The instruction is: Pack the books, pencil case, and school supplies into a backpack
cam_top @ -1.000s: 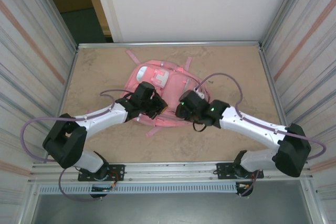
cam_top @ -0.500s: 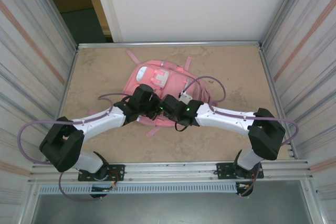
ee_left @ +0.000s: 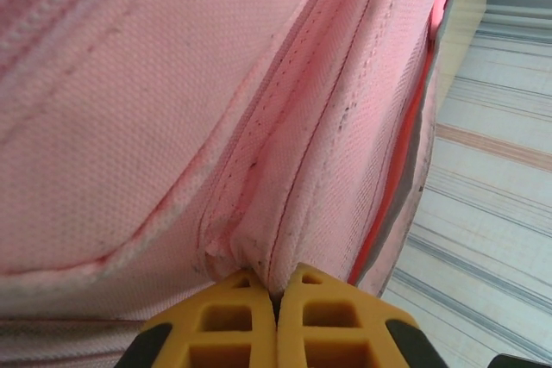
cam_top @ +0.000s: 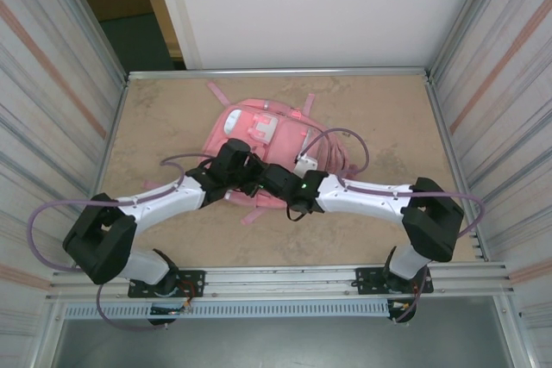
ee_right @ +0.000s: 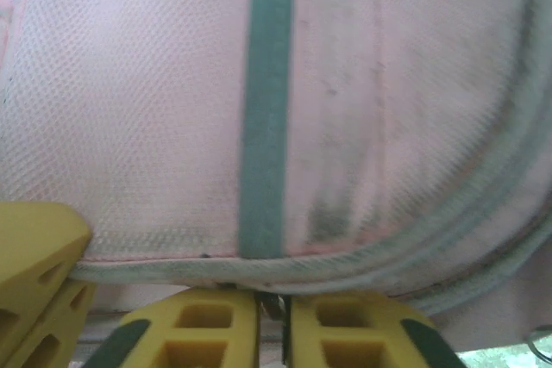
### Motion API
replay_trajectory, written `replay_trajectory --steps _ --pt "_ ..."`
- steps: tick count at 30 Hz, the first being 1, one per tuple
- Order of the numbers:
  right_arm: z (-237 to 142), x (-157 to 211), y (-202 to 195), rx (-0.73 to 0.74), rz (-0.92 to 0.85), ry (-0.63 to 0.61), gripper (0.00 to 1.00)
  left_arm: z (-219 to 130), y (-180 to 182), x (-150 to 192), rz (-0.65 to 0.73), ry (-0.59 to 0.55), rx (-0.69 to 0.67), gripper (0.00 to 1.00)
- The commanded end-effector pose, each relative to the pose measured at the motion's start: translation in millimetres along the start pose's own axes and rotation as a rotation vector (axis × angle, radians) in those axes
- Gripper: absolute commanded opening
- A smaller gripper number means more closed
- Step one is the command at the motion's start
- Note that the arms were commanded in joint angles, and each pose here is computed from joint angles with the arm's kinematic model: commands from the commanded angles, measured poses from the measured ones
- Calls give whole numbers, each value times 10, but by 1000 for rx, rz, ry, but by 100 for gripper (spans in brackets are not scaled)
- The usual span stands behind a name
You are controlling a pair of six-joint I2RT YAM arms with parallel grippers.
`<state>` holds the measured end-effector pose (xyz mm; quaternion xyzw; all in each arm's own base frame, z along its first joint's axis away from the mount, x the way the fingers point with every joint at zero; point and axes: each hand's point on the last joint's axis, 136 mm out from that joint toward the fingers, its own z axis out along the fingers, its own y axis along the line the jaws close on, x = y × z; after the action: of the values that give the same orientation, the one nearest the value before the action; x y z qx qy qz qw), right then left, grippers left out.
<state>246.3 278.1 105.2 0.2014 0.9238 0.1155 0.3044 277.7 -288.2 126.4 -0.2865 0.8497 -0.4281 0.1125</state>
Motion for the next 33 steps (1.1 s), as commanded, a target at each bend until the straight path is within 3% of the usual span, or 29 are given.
replay_trajectory --steps 1,6,9,13,15,19,24,25,26,29,30,32,33 --pt "-49 -256 -393 118 -110 -112 5 -172 -143 31 53 17 51 0" --pt "-83 -325 -372 59 -314 -101 0 -124 -110 45 70 50 31 0" --pt "-90 -223 -280 -62 -447 36 0 -138 -55 -71 110 19 13 0" --pt "-158 -128 -407 -145 -603 136 0 -148 -10 -414 312 -59 -82 0" --pt "-191 -155 -538 -151 -621 186 0 -110 59 -550 352 -62 -132 0" --pt "-219 -218 -731 -197 -587 252 0 73 -12 -665 412 16 -87 0" --pt "-211 48 -531 -366 -593 370 0 306 -112 -868 494 65 -79 0" --pt "-197 101 -465 -383 -601 380 0 345 -150 -933 494 85 -75 4" --pt "-171 158 -389 -392 -615 385 0 366 -161 -996 486 100 -80 11" --pt "-63 134 -288 -296 -647 347 0 304 -130 -1118 426 76 -92 11" --pt "-36 101 -281 -257 -654 330 2 263 -136 -1113 417 64 -87 12" --pt "-21 71 -240 -249 -680 315 29 151 -114 -1055 381 59 -89 21" --pt "-23 58 -225 -259 -701 310 36 106 -109 -1010 369 68 -81 26"
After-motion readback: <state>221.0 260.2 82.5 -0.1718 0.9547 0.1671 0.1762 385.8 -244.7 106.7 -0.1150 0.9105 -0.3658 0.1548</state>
